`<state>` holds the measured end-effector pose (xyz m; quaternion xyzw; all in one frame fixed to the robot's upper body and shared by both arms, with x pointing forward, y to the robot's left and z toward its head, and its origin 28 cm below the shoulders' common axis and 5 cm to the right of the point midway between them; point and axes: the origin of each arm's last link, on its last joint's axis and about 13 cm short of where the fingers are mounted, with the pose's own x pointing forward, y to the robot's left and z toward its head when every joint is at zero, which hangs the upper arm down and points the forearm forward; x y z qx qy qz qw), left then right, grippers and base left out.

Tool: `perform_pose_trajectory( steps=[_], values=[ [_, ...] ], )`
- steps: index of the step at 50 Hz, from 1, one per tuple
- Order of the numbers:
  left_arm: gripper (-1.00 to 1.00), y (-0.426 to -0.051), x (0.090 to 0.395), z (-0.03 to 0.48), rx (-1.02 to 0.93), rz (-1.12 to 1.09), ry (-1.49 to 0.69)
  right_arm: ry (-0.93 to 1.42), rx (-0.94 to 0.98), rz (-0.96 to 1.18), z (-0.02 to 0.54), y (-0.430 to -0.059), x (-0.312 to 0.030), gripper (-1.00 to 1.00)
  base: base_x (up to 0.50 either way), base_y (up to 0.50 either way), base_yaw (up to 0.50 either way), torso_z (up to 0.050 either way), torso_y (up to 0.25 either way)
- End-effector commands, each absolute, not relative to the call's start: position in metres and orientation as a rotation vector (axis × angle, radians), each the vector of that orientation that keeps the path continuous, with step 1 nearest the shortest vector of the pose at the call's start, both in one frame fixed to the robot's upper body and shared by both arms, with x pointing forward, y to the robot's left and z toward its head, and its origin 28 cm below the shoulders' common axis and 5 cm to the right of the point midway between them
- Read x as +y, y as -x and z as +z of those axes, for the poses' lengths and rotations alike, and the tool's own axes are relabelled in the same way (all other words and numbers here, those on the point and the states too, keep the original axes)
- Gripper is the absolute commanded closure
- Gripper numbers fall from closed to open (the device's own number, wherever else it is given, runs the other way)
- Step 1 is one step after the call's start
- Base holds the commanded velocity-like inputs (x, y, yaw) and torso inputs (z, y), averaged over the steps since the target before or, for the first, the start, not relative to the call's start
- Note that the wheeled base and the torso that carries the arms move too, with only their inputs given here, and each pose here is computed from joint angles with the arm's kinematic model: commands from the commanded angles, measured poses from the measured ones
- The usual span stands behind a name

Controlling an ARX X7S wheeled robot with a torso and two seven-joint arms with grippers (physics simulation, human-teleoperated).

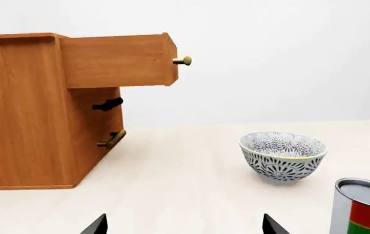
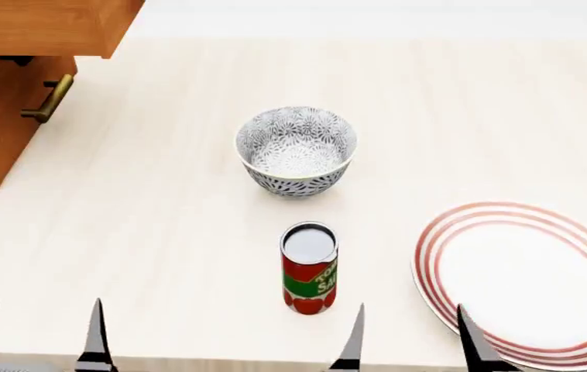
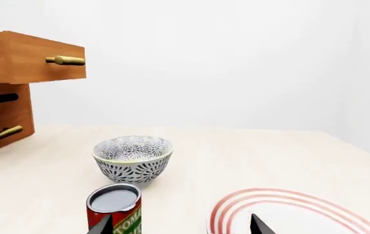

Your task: Put the ketchup in the top drawer of the cabinet.

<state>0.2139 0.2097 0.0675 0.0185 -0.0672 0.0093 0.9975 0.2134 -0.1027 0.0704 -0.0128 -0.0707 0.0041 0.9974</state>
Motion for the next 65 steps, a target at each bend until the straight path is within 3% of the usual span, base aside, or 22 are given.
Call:
perform_pose_trajectory(
  steps=[1, 23, 65],
  values=[
    [-1.00, -0.206, 0.210, 0.104, -0.220, 0.018, -0.047, 0.030, -0.230, 0.019, 0.102, -0.206, -0.103, -1.00, 0.00, 0.00, 0.00, 0.000, 0.000],
    [-1.00, -0.203, 0.209, 0.118, -0.259, 0.012, -0.023, 0.018, -0.275, 0.031, 0.117, -0.203, -0.102, -1.00, 0.02, 0.00, 0.00, 0.000, 0.000],
    [-1.00, -0.212, 0.211, 0.112, -0.223, 0.019, 0.001, 0.019, -0.248, 0.030, 0.113, -0.210, -0.103, -1.00, 0.45, 0.00, 0.00, 0.000, 0.000]
  ],
)
